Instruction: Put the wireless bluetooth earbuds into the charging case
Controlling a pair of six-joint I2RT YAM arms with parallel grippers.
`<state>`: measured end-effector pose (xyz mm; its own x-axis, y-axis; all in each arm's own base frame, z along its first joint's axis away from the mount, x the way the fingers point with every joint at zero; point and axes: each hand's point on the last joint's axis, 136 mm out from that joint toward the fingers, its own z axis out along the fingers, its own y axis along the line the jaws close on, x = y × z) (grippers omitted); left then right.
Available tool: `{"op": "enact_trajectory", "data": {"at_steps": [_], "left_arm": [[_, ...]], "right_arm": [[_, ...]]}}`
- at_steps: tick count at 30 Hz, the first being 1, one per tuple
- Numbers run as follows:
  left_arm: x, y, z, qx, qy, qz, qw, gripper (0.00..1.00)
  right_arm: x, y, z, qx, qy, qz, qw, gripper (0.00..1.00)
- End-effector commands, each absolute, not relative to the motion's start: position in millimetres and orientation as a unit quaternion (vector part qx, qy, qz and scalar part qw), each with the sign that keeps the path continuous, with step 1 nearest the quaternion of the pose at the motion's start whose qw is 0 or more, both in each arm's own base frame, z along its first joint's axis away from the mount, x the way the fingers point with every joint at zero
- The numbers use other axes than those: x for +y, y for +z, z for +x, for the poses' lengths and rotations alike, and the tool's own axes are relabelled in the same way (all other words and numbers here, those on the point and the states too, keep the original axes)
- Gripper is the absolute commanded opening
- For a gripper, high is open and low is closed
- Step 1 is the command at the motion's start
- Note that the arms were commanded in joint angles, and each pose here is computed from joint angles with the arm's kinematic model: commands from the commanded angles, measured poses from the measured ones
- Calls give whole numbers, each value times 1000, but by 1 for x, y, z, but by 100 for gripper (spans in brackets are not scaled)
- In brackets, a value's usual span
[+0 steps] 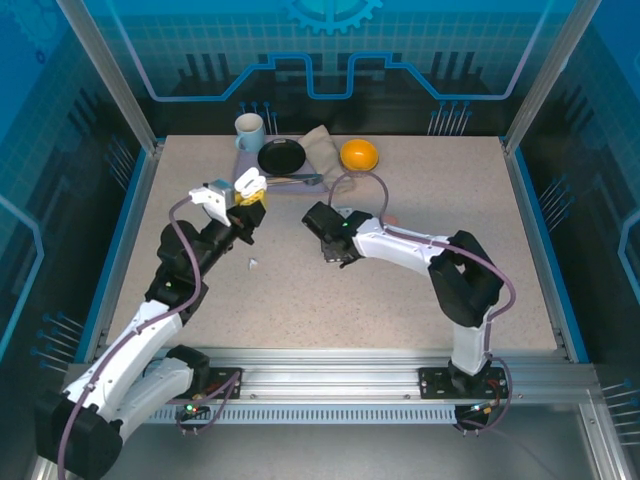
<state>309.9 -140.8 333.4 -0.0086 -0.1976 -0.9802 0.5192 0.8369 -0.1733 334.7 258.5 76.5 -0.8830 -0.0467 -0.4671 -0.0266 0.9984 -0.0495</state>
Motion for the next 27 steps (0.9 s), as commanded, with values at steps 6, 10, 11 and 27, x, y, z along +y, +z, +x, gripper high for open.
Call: {"op": "enact_trajectory", "data": {"at_steps": [6, 10, 11, 27], "left_arm": [[-161, 305, 304, 670, -306, 164, 656, 0], [-172, 299, 298, 672, -328, 189, 636, 0], [-174, 297, 297, 672, -334, 194, 632, 0], [-230, 287, 275, 664, -362, 323, 569, 0]], "right_arm": [[248, 125, 349, 950, 25, -25, 310, 19], [240, 164, 351, 934, 45, -29, 354, 19], [238, 174, 351, 929, 51, -29, 366, 19], [228, 338, 332, 822, 177, -72, 537, 20]]}}
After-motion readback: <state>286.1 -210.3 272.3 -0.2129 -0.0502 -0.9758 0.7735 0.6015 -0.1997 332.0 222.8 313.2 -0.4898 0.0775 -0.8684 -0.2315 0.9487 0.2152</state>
